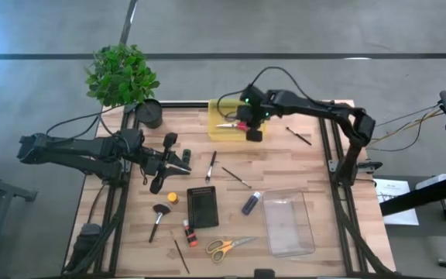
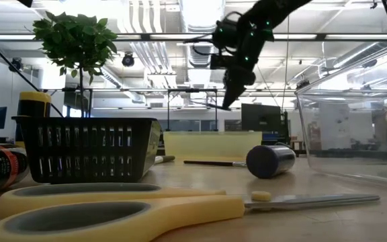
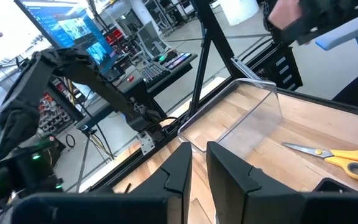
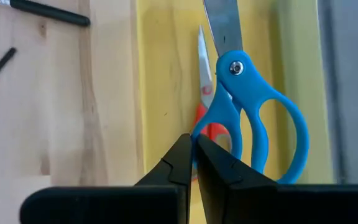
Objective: Pick & Place Paint Supplies
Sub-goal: Put the blue scissors into the yellow bin, then adjust the transparent bin, then put the yellow scissors into the yellow bin
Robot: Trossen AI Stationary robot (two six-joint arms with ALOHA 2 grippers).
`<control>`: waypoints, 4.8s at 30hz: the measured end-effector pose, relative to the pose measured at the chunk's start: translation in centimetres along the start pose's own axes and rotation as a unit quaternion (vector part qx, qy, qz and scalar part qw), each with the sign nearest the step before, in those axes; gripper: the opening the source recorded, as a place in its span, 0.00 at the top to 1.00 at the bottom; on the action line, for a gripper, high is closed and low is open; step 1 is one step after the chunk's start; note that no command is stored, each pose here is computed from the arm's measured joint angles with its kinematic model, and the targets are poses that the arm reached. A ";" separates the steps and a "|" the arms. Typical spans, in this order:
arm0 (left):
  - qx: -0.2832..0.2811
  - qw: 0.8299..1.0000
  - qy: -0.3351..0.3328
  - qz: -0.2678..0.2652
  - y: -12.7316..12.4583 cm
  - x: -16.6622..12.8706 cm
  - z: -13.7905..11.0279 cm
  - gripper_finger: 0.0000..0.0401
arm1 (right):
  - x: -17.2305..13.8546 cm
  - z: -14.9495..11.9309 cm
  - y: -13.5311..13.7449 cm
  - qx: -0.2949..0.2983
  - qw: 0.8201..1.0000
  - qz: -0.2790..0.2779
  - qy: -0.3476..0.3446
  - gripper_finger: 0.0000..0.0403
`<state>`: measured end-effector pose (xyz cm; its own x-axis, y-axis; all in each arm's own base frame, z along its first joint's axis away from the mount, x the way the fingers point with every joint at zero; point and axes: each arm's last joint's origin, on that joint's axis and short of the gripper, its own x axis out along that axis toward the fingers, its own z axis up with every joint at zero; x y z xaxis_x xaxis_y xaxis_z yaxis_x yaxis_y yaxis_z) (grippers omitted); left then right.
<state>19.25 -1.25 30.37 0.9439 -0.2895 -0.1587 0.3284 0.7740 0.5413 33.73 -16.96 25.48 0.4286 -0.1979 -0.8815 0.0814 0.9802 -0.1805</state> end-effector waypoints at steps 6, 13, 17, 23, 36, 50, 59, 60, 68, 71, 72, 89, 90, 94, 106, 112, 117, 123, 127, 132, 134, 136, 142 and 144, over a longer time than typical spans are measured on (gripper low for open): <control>0.000 1.000 0.000 0.000 0.0 0.0 0.0 0.86 | 0.4 -1.3 -1.6 0.035 0.998 0.043 -0.007 0.97; 0.002 1.000 -0.001 0.001 0.0 0.0 0.0 0.86 | 0.2 -1.0 -1.8 0.038 0.999 0.024 -0.013 0.83; 0.002 1.000 -0.001 0.001 0.0 0.0 0.0 0.86 | 0.2 -1.1 -1.9 0.036 0.999 0.015 -0.007 0.69; 0.002 1.000 0.001 -0.001 0.0 0.0 0.0 0.86 | -3.4 -1.7 0.3 0.061 0.996 0.060 0.015 0.53; 0.002 1.000 0.001 0.004 0.0 0.0 0.0 0.86 | -11.1 -6.3 15.6 0.089 0.978 0.189 -0.004 0.51; -0.016 1.000 0.005 0.001 0.0 0.0 -0.1 0.86 | -6.0 -8.9 21.0 0.136 0.955 0.262 0.026 0.51; -0.016 1.000 0.006 0.001 0.0 0.0 -0.1 0.86 | -4.6 -7.3 22.7 0.118 0.951 0.280 0.057 0.51; -0.017 1.000 0.006 0.000 0.0 0.0 -0.1 0.86 | -4.4 -7.2 22.7 0.115 0.952 0.279 0.060 0.51; -0.017 1.000 0.007 -0.001 -0.1 0.0 -0.1 0.86 | -3.4 -7.3 22.8 0.108 0.954 0.269 0.073 0.51; -0.017 1.000 0.007 0.000 -0.1 0.0 -0.1 0.86 | -3.7 -7.4 22.6 0.110 0.959 0.252 0.067 0.51; -0.017 1.000 0.007 0.000 -0.1 0.0 -0.1 0.86 | -3.9 -7.4 22.5 0.111 0.961 0.247 0.063 0.51; -0.018 1.000 0.007 0.000 -0.1 0.0 -0.1 0.86 | -5.1 -7.8 21.8 0.122 0.969 0.207 0.052 0.51; -0.019 1.000 0.007 0.000 0.0 0.0 -0.1 0.86 | -5.2 -7.8 21.8 0.121 0.969 0.207 0.052 0.51; -0.018 1.000 0.007 0.000 0.0 0.0 -0.1 0.86 | -5.4 -7.8 21.7 0.123 0.969 0.208 0.049 0.51; -0.018 1.000 0.013 0.012 0.0 0.0 -0.1 0.86 | -9.6 -6.2 20.2 0.093 0.984 0.135 -0.072 0.51; -0.102 0.960 0.133 0.225 1.2 -0.4 -0.9 0.86 | -12.2 -4.6 19.3 0.091 0.983 0.079 -0.138 0.51; -0.131 0.944 0.168 0.252 1.0 -0.6 -1.5 0.86 | -13.0 -4.2 19.3 0.069 0.983 0.081 -0.151 0.51; -0.089 0.985 0.086 0.117 0.5 -0.1 -0.7 0.86 | -13.0 -3.7 20.3 -0.003 0.975 0.135 -0.176 0.51; -0.059 0.992 0.039 0.108 0.8 -0.1 0.0 0.86 | -12.4 -2.3 22.4 -0.047 0.945 0.240 -0.219 0.51; -0.061 0.992 0.039 0.100 0.8 0.1 -0.1 0.86 | -11.1 -1.6 24.8 -0.076 0.943 0.256 -0.197 0.51; -0.066 0.994 0.032 0.080 0.6 0.3 -0.2 0.86 | -10.8 -1.2 25.3 -0.077 0.944 0.256 -0.191 0.51; -0.067 0.997 0.005 0.043 0.5 0.5 0.0 0.86 | -11.1 -0.8 25.6 -0.079 0.944 0.256 -0.191 0.51; -0.156 0.984 -0.044 -0.081 -0.8 1.4 0.9 0.86 | -12.7 -0.6 24.8 -0.054 0.978 0.126 -0.157 0.51; -0.164 0.979 -0.039 -0.112 -2.0 2.3 1.2 0.86 | -13.4 -0.9 24.1 -0.042 0.986 0.065 -0.150 0.51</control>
<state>20.75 -4.14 29.89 0.8458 -0.5046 -0.1732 0.5320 0.8220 0.2033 29.12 9.29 32.52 0.6777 -0.0477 -0.7338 -0.0605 0.9909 -0.1203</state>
